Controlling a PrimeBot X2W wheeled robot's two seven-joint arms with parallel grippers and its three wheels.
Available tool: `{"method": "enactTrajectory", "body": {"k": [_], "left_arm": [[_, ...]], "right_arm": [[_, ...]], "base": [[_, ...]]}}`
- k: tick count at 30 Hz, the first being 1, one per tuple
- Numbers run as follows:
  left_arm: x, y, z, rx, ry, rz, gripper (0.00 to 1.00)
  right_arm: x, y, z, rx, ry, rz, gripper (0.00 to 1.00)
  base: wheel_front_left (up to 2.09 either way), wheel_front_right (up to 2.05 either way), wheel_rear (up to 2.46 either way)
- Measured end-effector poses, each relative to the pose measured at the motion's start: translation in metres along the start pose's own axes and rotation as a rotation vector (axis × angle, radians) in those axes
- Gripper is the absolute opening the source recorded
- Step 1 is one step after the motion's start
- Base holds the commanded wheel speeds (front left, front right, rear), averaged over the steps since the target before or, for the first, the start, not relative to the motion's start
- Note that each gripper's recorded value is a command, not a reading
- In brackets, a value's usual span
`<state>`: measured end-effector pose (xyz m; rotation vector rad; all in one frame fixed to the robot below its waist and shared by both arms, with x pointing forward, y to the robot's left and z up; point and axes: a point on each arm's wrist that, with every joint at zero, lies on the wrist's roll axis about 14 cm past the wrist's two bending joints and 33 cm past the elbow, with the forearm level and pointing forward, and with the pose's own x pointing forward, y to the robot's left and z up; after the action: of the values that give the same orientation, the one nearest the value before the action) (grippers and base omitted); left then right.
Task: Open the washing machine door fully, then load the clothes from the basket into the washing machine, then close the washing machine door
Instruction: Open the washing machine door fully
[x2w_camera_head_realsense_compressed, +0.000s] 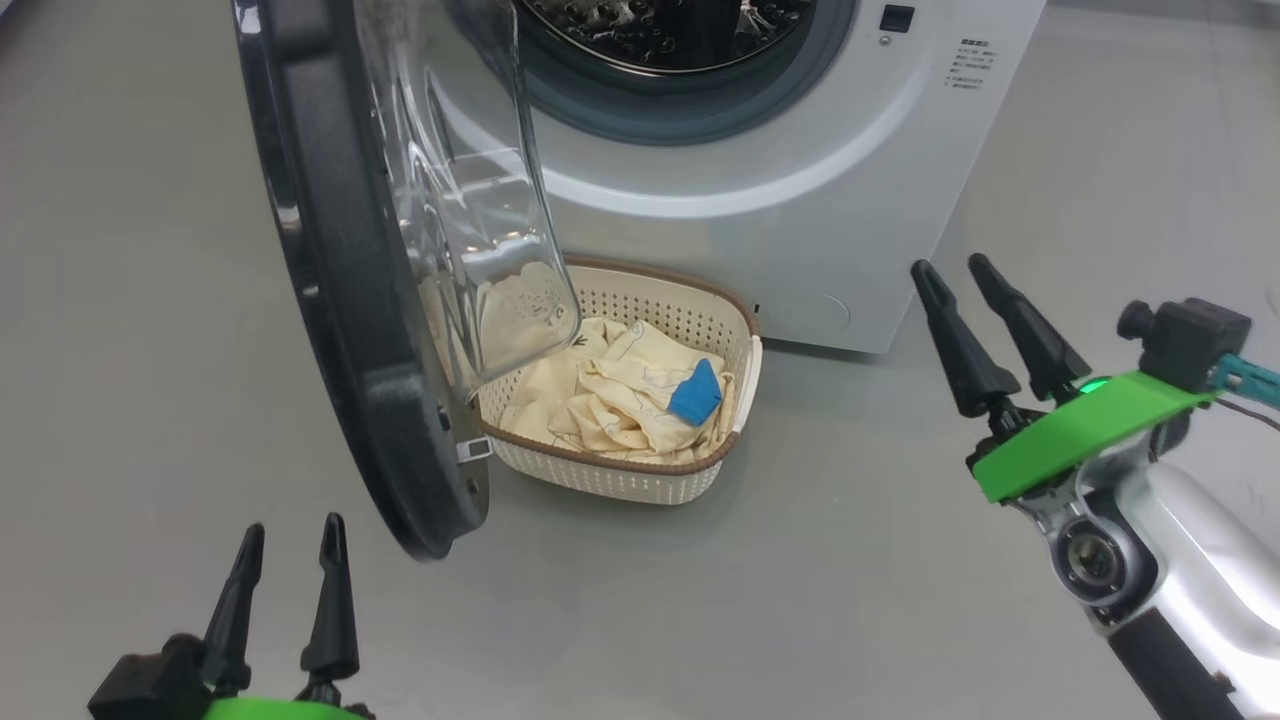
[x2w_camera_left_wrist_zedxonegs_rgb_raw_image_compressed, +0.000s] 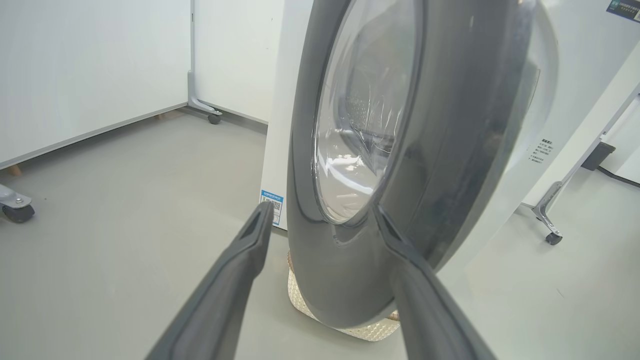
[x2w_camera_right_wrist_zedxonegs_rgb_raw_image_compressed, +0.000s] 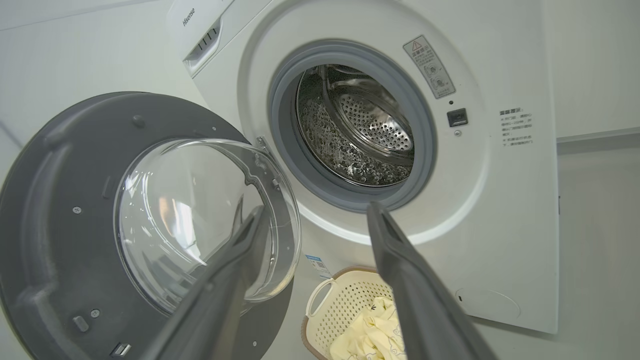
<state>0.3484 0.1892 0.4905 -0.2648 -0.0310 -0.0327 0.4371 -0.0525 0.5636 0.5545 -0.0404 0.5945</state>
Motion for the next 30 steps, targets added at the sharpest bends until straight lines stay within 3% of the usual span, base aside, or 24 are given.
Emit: {"method": "enactTrajectory", "body": {"k": [10, 16, 30], "left_arm": [[0.001, -0.006, -0.002, 0.001, 0.007, -0.022, 1.00], [0.001, -0.008, -0.006, 0.000, 0.020, -0.031, 1.00], [0.002, -0.012, -0.012, -0.002, 0.037, -0.045, 1.00]], "right_arm": [[-0.061, -0.060, 0.014, -0.174, -0.081, -0.259, 1.00], [-0.100, -0.085, 0.011, -0.371, -0.034, -0.382, 1.00], [-0.147, -0.095, -0.009, -0.398, 0.008, -0.533, 1.00]], "base": [[0.00, 0.00, 0.00], [0.00, 0.00, 0.00], [0.00, 0.00, 0.00]]}}
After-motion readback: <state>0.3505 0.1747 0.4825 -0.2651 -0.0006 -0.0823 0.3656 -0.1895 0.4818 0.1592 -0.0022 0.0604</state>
